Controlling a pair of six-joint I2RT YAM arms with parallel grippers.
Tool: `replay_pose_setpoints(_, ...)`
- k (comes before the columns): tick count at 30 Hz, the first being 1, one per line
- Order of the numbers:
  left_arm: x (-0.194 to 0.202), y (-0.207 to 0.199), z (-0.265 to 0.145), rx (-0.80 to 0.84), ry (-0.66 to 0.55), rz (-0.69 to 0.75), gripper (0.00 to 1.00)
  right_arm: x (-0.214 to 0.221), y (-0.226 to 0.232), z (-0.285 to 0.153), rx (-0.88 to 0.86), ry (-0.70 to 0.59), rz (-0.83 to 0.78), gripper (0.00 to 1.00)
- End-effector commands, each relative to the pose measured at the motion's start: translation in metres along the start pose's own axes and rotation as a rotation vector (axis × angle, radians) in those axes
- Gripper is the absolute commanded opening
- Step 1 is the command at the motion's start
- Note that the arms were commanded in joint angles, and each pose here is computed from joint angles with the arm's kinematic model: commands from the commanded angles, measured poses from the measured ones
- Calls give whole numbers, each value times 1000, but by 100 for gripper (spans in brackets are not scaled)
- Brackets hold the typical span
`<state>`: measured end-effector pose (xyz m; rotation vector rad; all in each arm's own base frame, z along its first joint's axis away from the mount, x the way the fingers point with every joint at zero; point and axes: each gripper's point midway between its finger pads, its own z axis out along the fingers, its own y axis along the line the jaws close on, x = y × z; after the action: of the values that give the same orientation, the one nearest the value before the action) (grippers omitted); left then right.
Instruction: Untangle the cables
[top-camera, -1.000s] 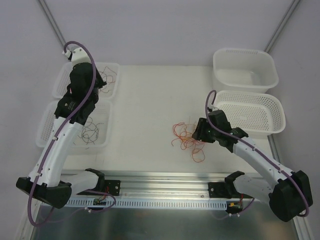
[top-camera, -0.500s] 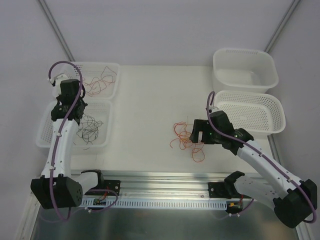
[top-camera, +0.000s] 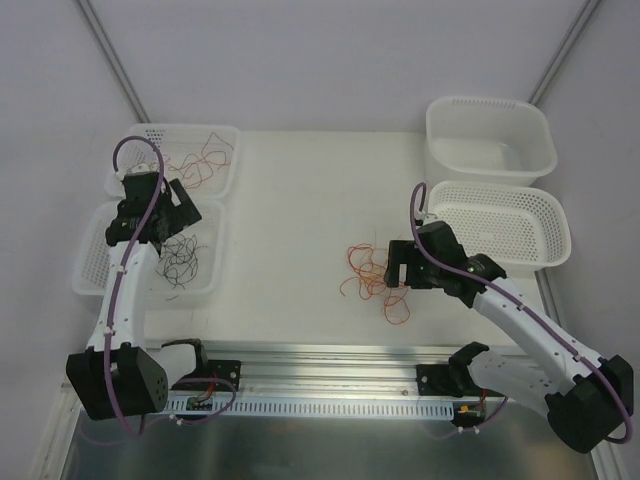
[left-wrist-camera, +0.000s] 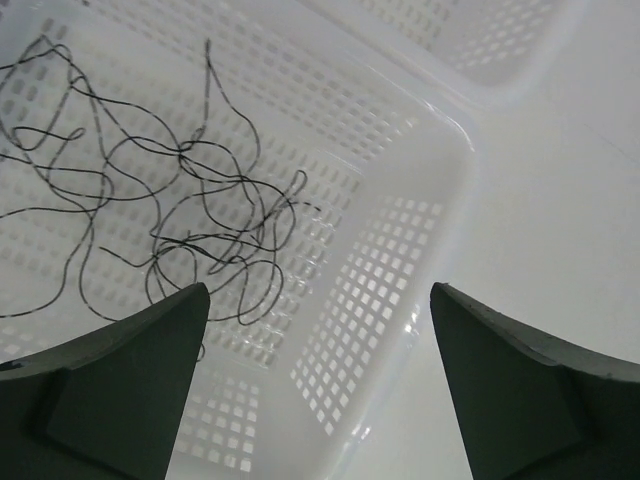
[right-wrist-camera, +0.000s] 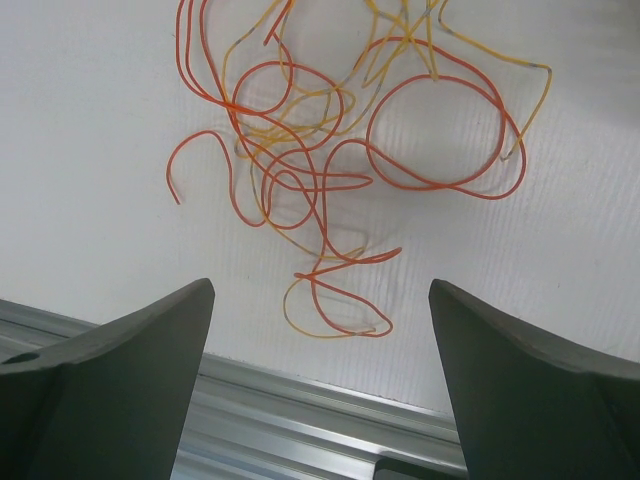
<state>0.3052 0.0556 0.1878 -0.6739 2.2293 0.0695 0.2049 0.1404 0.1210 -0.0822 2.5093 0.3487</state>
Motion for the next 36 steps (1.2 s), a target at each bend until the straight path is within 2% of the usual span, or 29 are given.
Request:
replay_pose_setpoints(1, 14, -38, -22, 229, 31, 0, 94, -12, 4, -1, 10, -8, -16, 93)
replay_pose_setpoints(3, 31, -58, -30, 313, 71, 38, 97, -14, 5, 2, 18, -2, -8, 93)
replay_pose_setpoints(5, 41, -70, -40, 358, 74, 60, 97, -19, 4, 4, 35, -19, 4, 92)
replay_pose_setpoints(13, 124, -128, -82, 590, 214, 207, 95, -48, -6, 24, 172, -91, 92, 87)
replay_pose_setpoints(18, 163, -133, -89, 639, 297, 280, 94, -73, -12, 40, 259, -141, 106, 77)
replay_pose_setpoints(19, 166, -134, -89, 646, 311, 290, 94, -78, -14, 43, 281, -151, 102, 72)
replay_pose_setpoints(25, 157, -147, -93, 694, 288, 381, 93, -93, -18, 69, 329, -121, 72, 57)
replay_pose_setpoints(31, 126, -174, -88, 712, 216, 483, 94, -95, -29, 94, 398, -73, 87, 50)
replay_pose_setpoints(36, 134, -188, -73, 735, 242, 511, 94, -88, -32, 108, 423, -38, 74, 37)
